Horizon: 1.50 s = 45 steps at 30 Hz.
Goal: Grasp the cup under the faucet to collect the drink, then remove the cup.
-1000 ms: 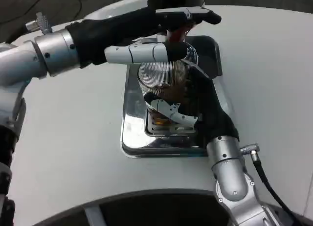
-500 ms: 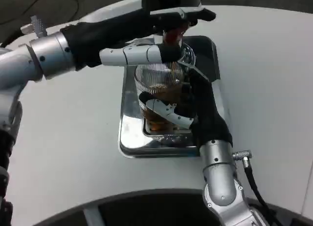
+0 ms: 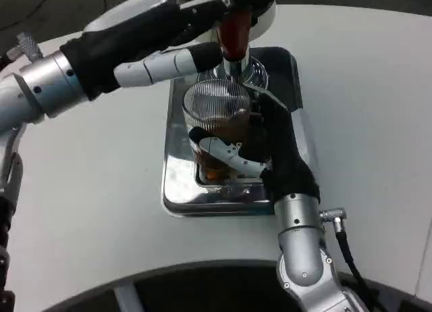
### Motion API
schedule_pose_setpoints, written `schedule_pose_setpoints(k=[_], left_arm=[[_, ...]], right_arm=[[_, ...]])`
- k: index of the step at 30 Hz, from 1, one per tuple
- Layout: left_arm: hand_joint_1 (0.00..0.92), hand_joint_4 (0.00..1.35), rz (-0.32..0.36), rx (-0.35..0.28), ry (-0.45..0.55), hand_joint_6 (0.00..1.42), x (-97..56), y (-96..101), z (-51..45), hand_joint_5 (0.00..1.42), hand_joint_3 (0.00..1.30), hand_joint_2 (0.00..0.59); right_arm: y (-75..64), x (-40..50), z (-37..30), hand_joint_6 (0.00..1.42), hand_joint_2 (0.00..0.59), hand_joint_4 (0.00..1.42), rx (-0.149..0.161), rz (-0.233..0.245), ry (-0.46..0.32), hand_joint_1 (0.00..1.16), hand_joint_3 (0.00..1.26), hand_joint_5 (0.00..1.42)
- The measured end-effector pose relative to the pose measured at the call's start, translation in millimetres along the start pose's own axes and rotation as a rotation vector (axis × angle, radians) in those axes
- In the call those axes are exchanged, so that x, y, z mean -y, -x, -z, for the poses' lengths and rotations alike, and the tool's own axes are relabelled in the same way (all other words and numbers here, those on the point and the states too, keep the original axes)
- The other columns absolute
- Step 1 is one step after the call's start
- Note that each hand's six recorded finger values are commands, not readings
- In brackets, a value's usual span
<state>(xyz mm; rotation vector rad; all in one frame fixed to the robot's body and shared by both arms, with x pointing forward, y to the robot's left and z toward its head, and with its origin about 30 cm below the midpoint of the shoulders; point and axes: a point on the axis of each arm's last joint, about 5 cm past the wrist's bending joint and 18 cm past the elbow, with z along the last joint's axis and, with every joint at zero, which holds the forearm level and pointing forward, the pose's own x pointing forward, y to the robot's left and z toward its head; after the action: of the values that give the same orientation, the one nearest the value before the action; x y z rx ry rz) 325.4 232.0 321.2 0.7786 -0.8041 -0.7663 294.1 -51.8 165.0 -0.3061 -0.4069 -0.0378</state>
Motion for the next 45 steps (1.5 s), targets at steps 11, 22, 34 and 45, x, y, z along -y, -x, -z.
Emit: schedule_pose_setpoints(k=[11,22,34,45], left_arm=[[0.0,0.12,-0.118,0.144,-0.009,0.16,-6.3,3.0,-14.7,0.19,0.11,0.102],[0.0,0.17,-0.137,0.117,0.025,0.18,3.8,24.6,-15.1,0.22,0.15,0.109],[0.0,0.18,-0.221,0.023,0.077,0.18,14.2,58.0,-8.0,0.23,0.16,0.114],[0.0,0.19,-0.309,-0.044,0.081,0.18,23.7,83.4,-8.5,0.23,0.17,0.119]], right_arm=[[2.2,3.2,-2.1,0.47,0.25,0.56,0.018,0.023,-0.009,0.8,0.47,0.62],[6.6,7.4,-1.0,0.55,0.229,0.61,0.013,0.058,-0.016,0.81,0.52,0.68],[12.8,10.8,-1.0,0.65,0.217,0.66,0.013,0.091,-0.014,0.84,0.58,0.76],[27.7,22.1,-1.4,0.83,0.186,0.79,0.013,0.128,-0.016,0.85,0.67,0.91]])
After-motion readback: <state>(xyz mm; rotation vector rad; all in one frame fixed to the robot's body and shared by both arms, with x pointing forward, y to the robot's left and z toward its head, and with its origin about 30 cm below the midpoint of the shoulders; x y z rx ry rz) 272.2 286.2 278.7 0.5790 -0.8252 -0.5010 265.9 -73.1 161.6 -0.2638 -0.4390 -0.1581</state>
